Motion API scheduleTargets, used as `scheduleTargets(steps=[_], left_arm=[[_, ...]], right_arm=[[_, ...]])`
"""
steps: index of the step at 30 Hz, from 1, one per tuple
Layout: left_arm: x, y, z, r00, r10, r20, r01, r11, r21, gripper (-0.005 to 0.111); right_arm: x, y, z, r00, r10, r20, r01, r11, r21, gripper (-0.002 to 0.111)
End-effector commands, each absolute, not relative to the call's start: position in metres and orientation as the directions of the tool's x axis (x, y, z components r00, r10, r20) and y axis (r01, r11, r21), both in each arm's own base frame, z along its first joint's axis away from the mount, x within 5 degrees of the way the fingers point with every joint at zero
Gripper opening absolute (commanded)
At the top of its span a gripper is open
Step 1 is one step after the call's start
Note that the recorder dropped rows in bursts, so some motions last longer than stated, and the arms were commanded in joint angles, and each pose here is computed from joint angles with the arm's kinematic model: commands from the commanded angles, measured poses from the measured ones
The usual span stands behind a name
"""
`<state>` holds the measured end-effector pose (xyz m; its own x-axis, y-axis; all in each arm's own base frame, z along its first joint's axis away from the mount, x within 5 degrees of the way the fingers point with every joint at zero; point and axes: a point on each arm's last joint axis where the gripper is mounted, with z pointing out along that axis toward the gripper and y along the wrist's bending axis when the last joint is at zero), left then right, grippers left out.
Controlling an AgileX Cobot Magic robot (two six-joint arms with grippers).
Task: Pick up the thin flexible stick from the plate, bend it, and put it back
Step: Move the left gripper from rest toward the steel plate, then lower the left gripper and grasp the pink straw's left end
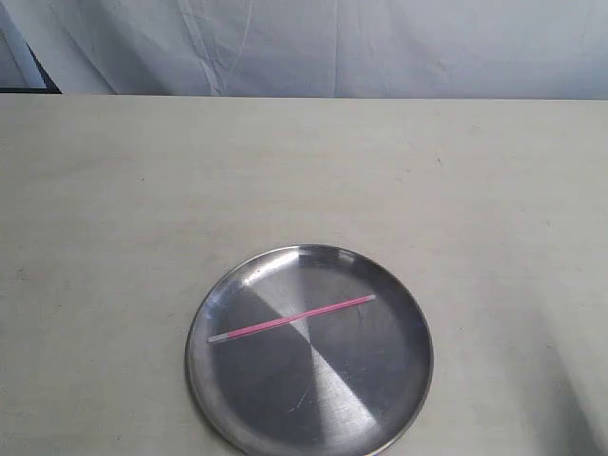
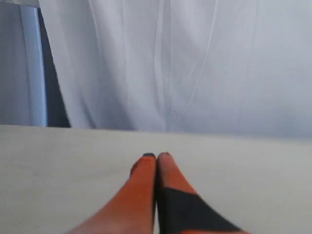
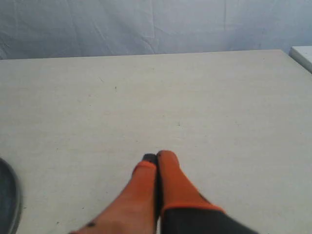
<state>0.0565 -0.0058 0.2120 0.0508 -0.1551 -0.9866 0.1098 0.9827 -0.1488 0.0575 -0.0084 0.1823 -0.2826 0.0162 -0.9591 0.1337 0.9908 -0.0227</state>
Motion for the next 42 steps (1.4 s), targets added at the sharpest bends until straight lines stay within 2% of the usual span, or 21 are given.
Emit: scheduleTargets(steps=[1, 3, 5, 7, 9, 11, 14, 17, 19, 20, 22, 24, 25, 29, 32, 37, 42], left_arm=[[0.05, 0.009, 0.24, 0.313, -0.692, -0.65, 0.223, 0.719, -0.658, 0.0], [0.045, 0.018, 0.247, 0.38, -0.81, -0.447, 0.3, 0.565, -0.769, 0.0], [0.044, 0.022, 0.247, 0.364, -0.882, -0.299, 0.343, 0.426, -0.837, 0.0], [0.047, 0.019, 0.246, 0.275, -0.934, -0.227, 0.325, 0.313, -0.892, 0.0], [0.049, 0.012, 0.248, 0.18, -0.955, -0.238, 0.29, 0.282, -0.915, 0.0], [0.053, 0.009, 0.253, 0.143, -0.953, -0.268, 0.257, 0.297, -0.919, 0.0], [0.059, 0.004, 0.278, 0.138, -0.904, -0.405, 0.253, 0.427, -0.868, 0.0], [0.073, -0.007, 0.309, 0.032, -0.748, -0.663, 0.181, 0.656, -0.732, 0.0], [0.09, -0.012, 0.326, -0.116, -0.567, -0.815, 0.076, 0.813, -0.577, 0.0], [0.101, -0.013, 0.33, -0.197, -0.476, -0.857, 0.038, 0.87, -0.492, 0.0], [0.125, -0.018, 0.343, -0.35, -0.219, -0.911, 0.074, 0.963, -0.26, 0.0], [0.147, -0.029, 0.35, -0.459, -0.036, -0.888, 0.198, 0.97, -0.142, 0.0], [0.16, -0.037, 0.354, -0.49, 0.02, -0.872, 0.284, 0.949, -0.138, 0.0], [0.209, -0.062, 0.354, -0.495, 0.163, -0.853, 0.524, 0.839, -0.144, 0.0], [0.244, -0.071, 0.331, -0.544, 0.229, -0.807, 0.586, 0.792, -0.17, 0.0], [0.273, -0.078, 0.276, -0.663, 0.416, -0.623, 0.648, 0.735, -0.199, 0.001], [0.272, -0.118, 0.236, -0.584, 0.636, -0.504, 0.797, 0.566, -0.21, 0.015]], right_arm=[[0.057, -0.009, 0.182, -0.273, 0.015, -0.962, 0.139, 0.99, -0.024, -0.001], [0.057, -0.009, 0.182, -0.273, 0.015, -0.962, 0.139, 0.99, -0.024, -0.001], [0.057, -0.009, 0.182, -0.273, 0.015, -0.962, 0.139, 0.99, -0.024, -0.001], [0.057, -0.009, 0.182, -0.273, 0.015, -0.962, 0.139, 0.99, -0.024, -0.001], [0.057, -0.009, 0.182, -0.273, 0.015, -0.962, 0.139, 0.99, -0.024, -0.001], [0.057, -0.009, 0.182, -0.273, 0.015, -0.962, 0.139, 0.99, -0.024, -0.001], [0.057, -0.009, 0.182, -0.273, 0.015, -0.962, 0.139, 0.99, -0.024, -0.001], [0.057, -0.009, 0.182, -0.273, 0.015, -0.962, 0.139, 0.99, -0.024, -0.001], [0.057, -0.009, 0.183, -0.27, 0.015, -0.963, 0.139, 0.99, -0.024, -0.001], [0.057, -0.009, 0.183, -0.27, 0.015, -0.963, 0.139, 0.99, -0.024, -0.001], [0.057, -0.009, 0.183, -0.27, 0.015, -0.963, 0.139, 0.99, -0.024, -0.001], [0.057, -0.009, 0.183, -0.27, 0.015, -0.963, 0.139, 0.99, -0.024, -0.001], [0.057, -0.009, 0.183, -0.27, 0.015, -0.963, 0.139, 0.99, -0.024, -0.001], [0.057, -0.009, 0.183, -0.27, 0.015, -0.963, 0.139, 0.99, -0.024, -0.001], [0.057, -0.009, 0.183, -0.27, 0.015, -0.963, 0.139, 0.99, -0.024, -0.001], [0.057, -0.009, 0.183, -0.27, 0.015, -0.963, 0.139, 0.99, -0.024, -0.001], [0.057, -0.009, 0.183, -0.27, 0.015, -0.963, 0.139, 0.99, -0.024, -0.001]])
